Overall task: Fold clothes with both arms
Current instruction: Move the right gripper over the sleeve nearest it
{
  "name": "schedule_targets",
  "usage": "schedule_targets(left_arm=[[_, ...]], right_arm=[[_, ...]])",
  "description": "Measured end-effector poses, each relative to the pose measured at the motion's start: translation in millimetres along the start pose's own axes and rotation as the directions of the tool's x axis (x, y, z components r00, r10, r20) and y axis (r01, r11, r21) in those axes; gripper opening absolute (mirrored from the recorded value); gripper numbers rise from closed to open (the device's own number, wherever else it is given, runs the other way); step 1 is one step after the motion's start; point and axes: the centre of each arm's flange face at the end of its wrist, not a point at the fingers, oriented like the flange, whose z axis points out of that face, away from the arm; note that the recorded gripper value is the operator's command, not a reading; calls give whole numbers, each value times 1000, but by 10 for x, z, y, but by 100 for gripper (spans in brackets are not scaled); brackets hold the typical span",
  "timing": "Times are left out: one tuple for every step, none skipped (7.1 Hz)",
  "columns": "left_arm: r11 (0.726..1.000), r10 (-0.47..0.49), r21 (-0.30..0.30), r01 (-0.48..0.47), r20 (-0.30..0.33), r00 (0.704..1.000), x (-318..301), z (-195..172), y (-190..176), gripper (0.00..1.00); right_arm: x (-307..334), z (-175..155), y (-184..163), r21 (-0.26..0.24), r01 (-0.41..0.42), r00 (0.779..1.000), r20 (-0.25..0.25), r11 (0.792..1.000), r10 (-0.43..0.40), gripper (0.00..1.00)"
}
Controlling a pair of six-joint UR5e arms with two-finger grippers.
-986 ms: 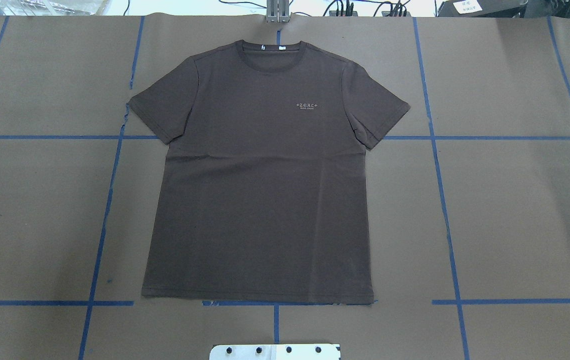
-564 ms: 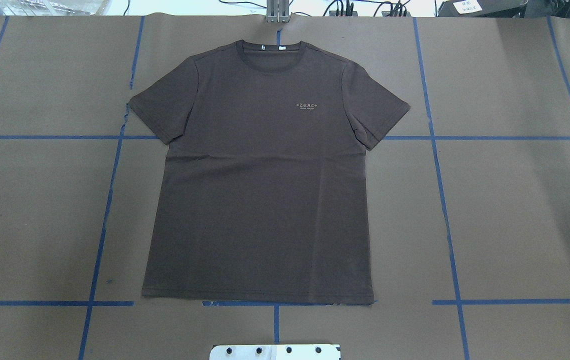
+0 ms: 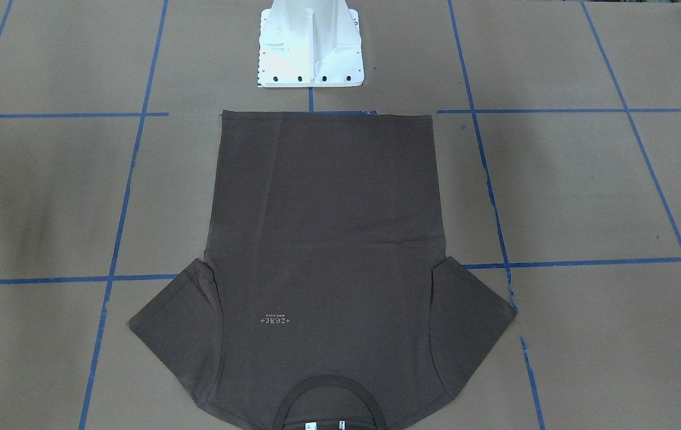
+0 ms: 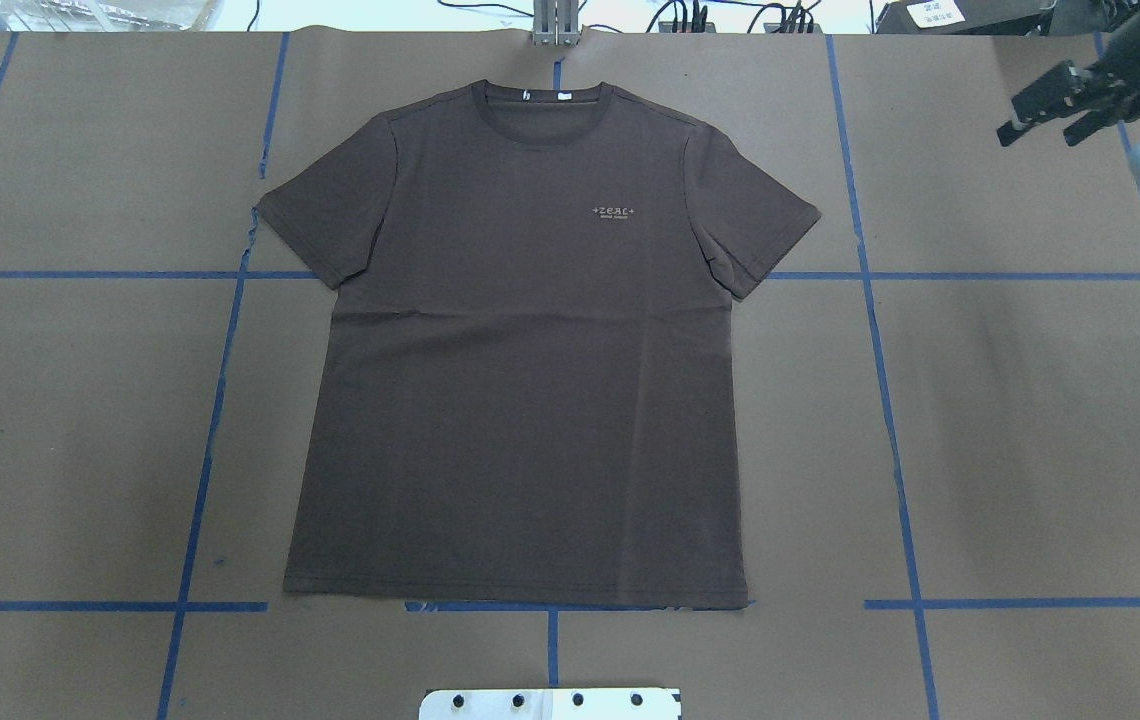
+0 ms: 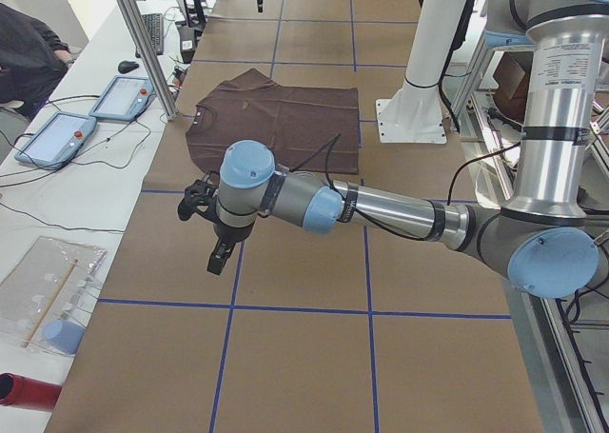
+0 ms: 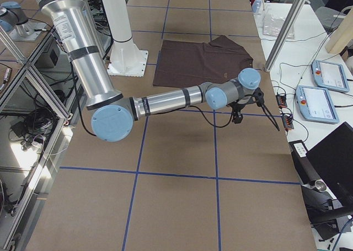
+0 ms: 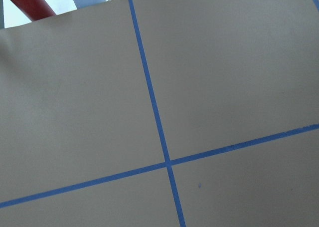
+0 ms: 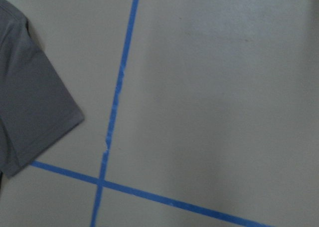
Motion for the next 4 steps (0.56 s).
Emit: schedule_targets(left_arm=[[1000,17,2,-17,-5,1000,60,52,-65,100],[1000,25,-3,-25,-9,1000,87,107,-94,100],[1000,28,-8,-28,-11,1000,81,158,-128,100],[999,30,-9,-31,-11,999,75,185,-175,100]], right_arm=[[-494,252,-202,38,-18,998,-63,999,21,100],[-945,606,-296,91,-68,991,-106,993,78,100],[-1267,1008,-325,131,-134,984,-103,982,147,100],[-1390,1348,-274,138,-169,979,-91,976,182,100]])
